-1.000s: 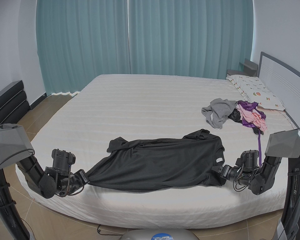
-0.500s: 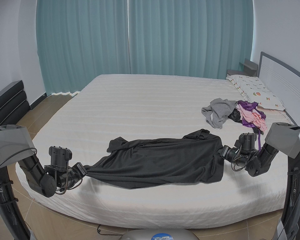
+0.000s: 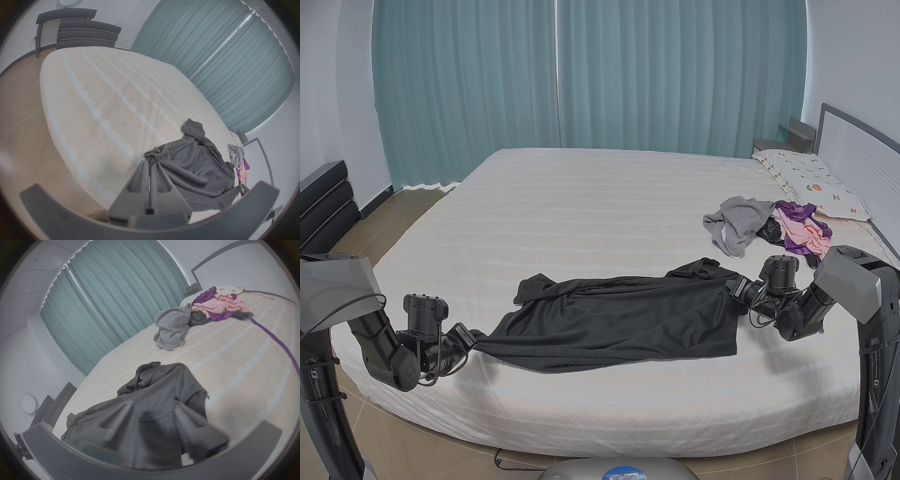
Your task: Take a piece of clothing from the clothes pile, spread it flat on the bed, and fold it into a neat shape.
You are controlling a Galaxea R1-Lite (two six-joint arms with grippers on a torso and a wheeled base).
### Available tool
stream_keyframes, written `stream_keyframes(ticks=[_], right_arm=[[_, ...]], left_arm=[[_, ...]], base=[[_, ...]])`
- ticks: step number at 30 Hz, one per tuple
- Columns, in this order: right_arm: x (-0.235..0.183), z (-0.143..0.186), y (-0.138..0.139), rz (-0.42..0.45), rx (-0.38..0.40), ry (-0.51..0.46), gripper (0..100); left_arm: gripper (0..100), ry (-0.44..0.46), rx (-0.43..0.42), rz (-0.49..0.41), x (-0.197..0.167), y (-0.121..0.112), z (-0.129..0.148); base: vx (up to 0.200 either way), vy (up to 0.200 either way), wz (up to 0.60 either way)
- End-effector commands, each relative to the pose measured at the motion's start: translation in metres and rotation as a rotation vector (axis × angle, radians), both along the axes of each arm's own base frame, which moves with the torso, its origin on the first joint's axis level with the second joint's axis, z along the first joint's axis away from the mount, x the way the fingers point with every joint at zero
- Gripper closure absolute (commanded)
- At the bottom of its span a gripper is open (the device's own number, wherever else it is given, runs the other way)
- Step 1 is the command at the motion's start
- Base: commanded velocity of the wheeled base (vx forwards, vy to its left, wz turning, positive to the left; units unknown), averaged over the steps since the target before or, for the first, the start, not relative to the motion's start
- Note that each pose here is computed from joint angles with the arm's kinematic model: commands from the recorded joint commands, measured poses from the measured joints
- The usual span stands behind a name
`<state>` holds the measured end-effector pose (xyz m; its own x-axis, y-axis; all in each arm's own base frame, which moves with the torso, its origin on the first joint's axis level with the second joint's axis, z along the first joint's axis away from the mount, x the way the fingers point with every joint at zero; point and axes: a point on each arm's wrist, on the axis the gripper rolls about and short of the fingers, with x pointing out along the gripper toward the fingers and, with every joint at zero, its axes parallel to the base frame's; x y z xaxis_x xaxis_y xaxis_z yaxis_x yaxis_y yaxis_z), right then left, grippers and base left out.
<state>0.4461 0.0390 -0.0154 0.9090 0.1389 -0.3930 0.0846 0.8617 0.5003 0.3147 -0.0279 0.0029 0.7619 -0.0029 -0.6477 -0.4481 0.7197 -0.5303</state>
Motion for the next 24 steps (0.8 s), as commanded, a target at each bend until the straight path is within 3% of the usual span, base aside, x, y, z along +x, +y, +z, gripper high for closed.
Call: stream_keyframes(ticks=[1, 7, 12, 16, 24], right_arm=[[0.001, -0.01, -0.001, -0.001, 0.001, 0.016, 0], [-0.013, 0.019, -0.015, 0.008, 0.024, -0.001, 0], [-0.052, 0.044, -0.026, 0.09, 0.072, 0.032, 0], [-0.082, 0.037, -0.025, 0.149, 0.094, 0.122, 0], [-0.11, -0.001, -0.008, 0.185, 0.11, 0.299, 0]], left_arm=[[100, 0.014, -0.021, -0.001, 0.002, 0.0, -0.005], [100, 0.017, -0.042, 0.001, 0.002, 0.002, -0.006], [100, 0.014, -0.043, 0.001, 0.001, 0.002, -0.004], [100, 0.011, -0.043, 0.001, 0.001, 0.002, -0.003], [100, 0.014, -0.044, 0.0, 0.0, 0.002, -0.004]], base=[[0.0, 0.0, 0.0], [0.0, 0.0, 0.0], [0.0, 0.0, 0.0], [0.0, 0.0, 0.0], [0.0, 0.0, 0.0]])
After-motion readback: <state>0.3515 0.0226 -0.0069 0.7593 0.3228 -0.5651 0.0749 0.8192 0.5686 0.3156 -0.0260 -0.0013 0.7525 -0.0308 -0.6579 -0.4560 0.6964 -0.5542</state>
